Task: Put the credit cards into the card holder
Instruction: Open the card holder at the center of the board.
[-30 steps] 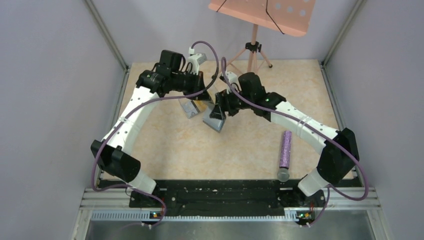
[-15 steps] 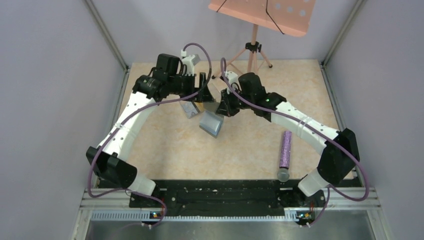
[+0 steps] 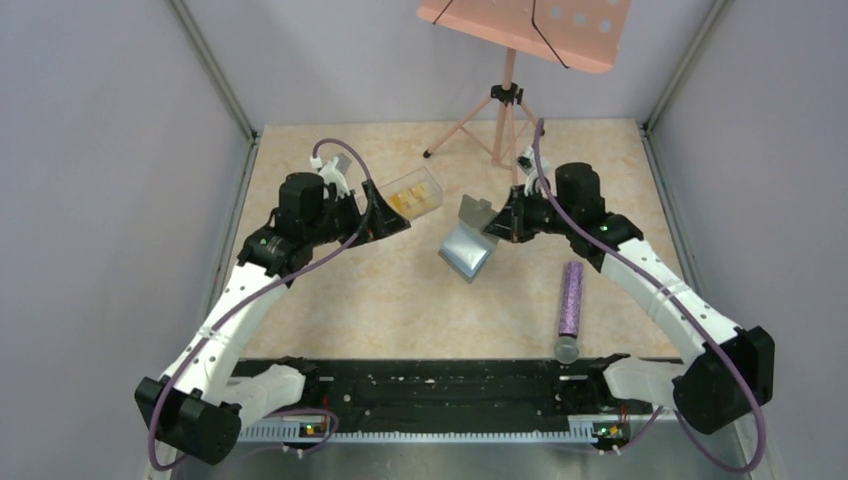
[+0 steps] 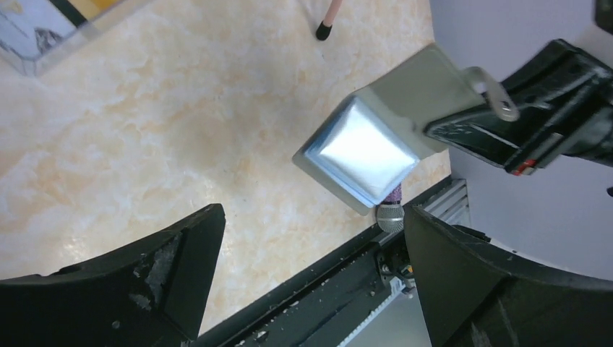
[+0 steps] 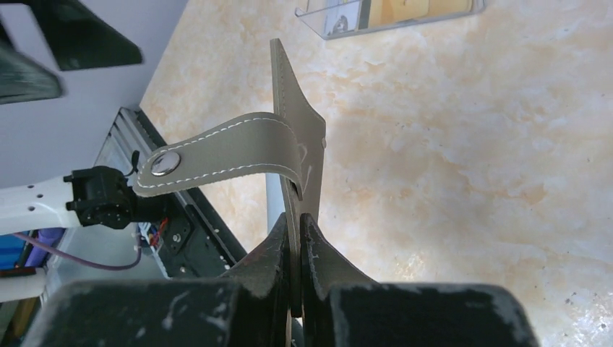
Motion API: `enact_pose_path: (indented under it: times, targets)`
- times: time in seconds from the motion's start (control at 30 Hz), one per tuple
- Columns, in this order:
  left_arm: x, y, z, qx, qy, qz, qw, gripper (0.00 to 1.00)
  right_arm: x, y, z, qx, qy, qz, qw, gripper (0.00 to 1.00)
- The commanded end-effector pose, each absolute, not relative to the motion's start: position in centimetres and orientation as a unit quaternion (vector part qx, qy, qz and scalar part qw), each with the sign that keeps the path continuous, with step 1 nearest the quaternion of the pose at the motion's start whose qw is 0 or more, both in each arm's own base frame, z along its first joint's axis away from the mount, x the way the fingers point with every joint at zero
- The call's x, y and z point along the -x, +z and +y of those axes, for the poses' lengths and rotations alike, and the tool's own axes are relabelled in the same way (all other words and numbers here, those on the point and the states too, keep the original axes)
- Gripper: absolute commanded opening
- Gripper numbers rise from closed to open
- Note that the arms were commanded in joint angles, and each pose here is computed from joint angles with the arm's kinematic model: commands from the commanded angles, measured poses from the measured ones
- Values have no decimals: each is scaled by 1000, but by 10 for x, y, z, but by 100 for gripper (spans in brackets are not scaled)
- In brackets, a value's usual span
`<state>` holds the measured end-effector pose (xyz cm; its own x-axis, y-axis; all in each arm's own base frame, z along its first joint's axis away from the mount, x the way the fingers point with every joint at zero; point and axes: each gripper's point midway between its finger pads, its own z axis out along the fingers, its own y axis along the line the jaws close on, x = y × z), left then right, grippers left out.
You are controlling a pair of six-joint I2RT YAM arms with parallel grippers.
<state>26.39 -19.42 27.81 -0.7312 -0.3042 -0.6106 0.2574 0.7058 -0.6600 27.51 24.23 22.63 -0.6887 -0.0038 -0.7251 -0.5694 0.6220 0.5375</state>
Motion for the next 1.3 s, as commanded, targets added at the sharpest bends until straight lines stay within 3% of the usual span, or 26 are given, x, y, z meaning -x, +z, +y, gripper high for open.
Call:
enact_pose_path:
  times: [0.0, 0.17, 0.4, 0.8, 0.97, 1.27]
  targets:
    - [-265, 273, -205, 37, -428, 836, 341, 98, -262, 259, 240, 182, 434, 794, 385, 0]
    - [-260, 256, -206, 27, -422, 847, 322, 93, -254, 267, 249, 198, 467, 782, 362, 0]
    - [-265, 228, -215, 18, -414, 872, 261, 68, -254, 275, 265, 213, 513, 762, 333, 0]
    - [-288, 204, -225, -20, -384, 895, 224, 59, -266, 272, 277, 222, 529, 762, 300, 0]
    - [-284, 197, -231, -32, -387, 899, 202, 49, -274, 263, 280, 216, 526, 770, 289, 0]
    - [-281, 184, -228, -51, -371, 908, 190, 48, -288, 259, 286, 212, 522, 774, 287, 0]
